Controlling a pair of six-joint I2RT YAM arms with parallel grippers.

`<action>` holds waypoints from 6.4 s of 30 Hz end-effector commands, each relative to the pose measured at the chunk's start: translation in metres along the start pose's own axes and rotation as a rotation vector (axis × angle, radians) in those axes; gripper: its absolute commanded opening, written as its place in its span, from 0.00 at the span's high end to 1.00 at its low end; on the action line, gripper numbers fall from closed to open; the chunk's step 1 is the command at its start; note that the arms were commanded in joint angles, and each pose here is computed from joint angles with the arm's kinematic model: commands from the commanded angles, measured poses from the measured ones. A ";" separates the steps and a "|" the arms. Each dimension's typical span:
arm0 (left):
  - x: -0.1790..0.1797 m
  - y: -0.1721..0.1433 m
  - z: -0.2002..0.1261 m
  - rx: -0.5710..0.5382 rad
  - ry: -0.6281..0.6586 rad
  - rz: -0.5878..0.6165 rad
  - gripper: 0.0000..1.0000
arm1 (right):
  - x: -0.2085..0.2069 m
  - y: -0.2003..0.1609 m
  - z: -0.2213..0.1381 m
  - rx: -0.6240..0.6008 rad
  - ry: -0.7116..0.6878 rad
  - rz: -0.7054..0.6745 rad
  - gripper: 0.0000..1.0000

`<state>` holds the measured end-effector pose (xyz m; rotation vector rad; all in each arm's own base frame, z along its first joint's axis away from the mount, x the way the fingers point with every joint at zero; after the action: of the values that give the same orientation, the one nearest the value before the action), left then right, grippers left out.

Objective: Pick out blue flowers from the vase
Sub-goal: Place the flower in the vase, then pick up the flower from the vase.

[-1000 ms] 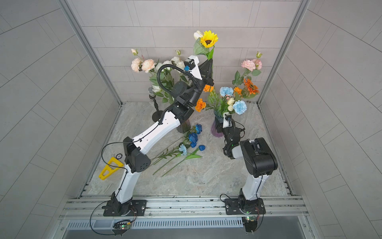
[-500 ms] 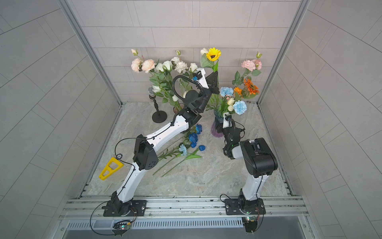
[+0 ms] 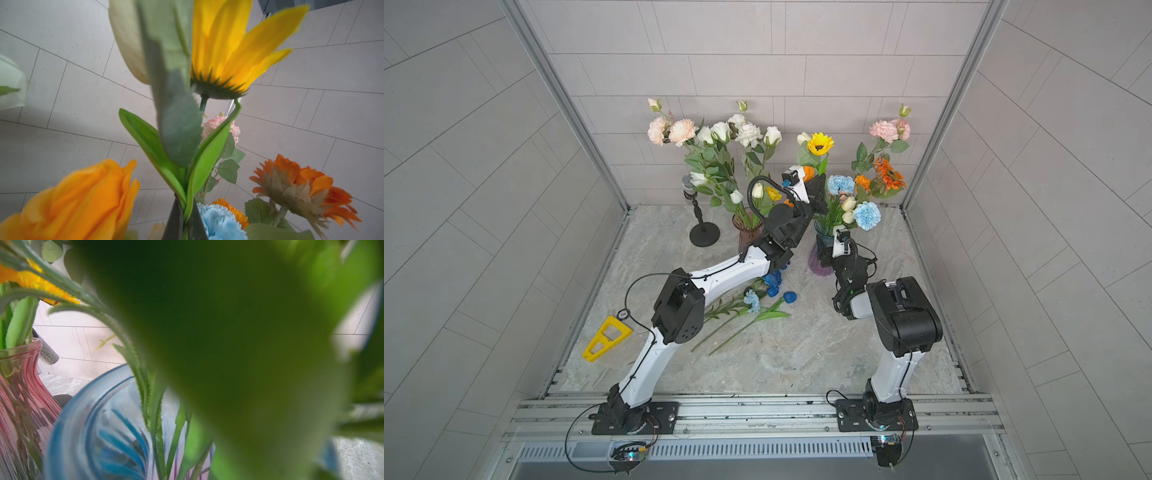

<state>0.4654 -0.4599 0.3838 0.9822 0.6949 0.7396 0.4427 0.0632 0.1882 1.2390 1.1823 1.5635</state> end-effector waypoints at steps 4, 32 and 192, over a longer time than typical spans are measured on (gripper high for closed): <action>0.002 0.036 -0.019 -0.074 0.004 0.003 1.00 | 0.009 0.028 0.000 -0.094 0.042 0.005 0.35; -0.008 -0.004 -0.034 0.085 -0.027 0.133 0.41 | 0.009 0.028 -0.001 -0.094 0.045 0.009 0.35; -0.021 -0.052 0.024 0.360 -0.095 0.327 0.49 | 0.023 0.016 -0.006 -0.057 0.104 -0.041 0.37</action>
<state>0.4792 -0.5092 0.3526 1.4697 0.5906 0.8193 0.4386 0.0720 0.1875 1.2019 1.2293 1.5967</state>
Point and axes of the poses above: each gripper's point midway between its finger pads, its own z axis out along the fingers, its own x axis along the line the jaws close on, y = z × x, the point moved 2 cm from there along -z, back along the fingers, and after that the axes turned 12 degrees about z, right-handed, at the moved point
